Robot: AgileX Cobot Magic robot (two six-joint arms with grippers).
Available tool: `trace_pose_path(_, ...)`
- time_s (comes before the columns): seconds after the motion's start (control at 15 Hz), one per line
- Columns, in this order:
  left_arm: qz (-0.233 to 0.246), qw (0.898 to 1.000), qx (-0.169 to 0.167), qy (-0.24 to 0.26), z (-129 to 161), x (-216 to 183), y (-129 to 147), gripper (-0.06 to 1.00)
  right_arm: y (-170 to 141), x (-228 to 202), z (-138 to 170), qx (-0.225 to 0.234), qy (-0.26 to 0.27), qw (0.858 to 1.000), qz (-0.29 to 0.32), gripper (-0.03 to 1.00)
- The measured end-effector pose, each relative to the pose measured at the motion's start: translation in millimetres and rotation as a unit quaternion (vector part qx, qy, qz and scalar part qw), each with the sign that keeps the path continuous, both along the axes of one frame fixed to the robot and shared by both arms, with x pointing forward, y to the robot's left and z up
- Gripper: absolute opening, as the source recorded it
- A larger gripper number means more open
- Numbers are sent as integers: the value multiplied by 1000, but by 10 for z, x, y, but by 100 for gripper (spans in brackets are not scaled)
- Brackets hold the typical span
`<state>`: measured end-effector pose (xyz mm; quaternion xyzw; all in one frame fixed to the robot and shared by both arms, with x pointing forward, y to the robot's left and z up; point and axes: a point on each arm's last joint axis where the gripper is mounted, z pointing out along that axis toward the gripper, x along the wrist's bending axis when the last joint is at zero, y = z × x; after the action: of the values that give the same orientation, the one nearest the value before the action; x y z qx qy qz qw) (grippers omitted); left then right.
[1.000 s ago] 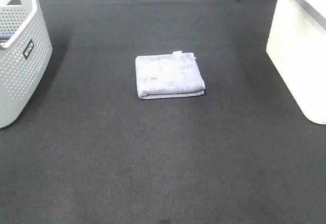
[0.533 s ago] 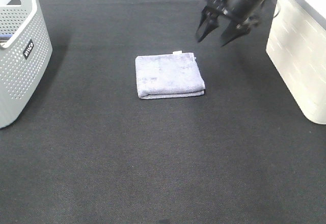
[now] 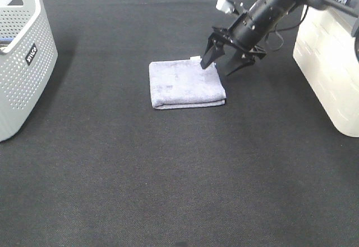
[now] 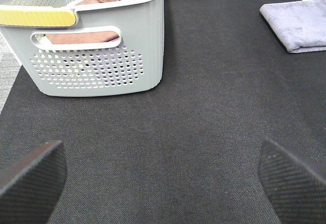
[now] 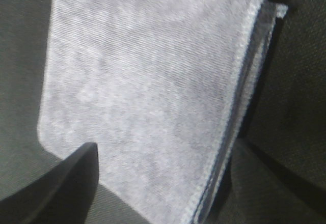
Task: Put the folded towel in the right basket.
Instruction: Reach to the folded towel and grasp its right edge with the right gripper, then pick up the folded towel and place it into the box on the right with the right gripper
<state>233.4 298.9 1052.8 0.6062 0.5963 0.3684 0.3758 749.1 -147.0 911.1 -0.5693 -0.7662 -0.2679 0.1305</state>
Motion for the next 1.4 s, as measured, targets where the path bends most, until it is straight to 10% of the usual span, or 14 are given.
trace_pose_path(0.87, 0, 1000, 0, 0, 0, 0, 0, 97, 9, -8, -364, 0, 28, 999, 20, 66)
trace_pose_path(1.0, 0, 1000, 0, 0, 0, 0, 0, 97, 62, -20, -438, 32, 39, 998, 24, 52)
trace_pose_path(1.13, 0, 1000, 0, 0, 0, 0, 0, 97, 63, -21, -463, 33, 42, 998, 24, 11)
trace_pose_path(1.4, 0, 1000, 0, 0, 0, 0, 0, 97, 62, -11, -333, 33, 26, 999, 25, 8)
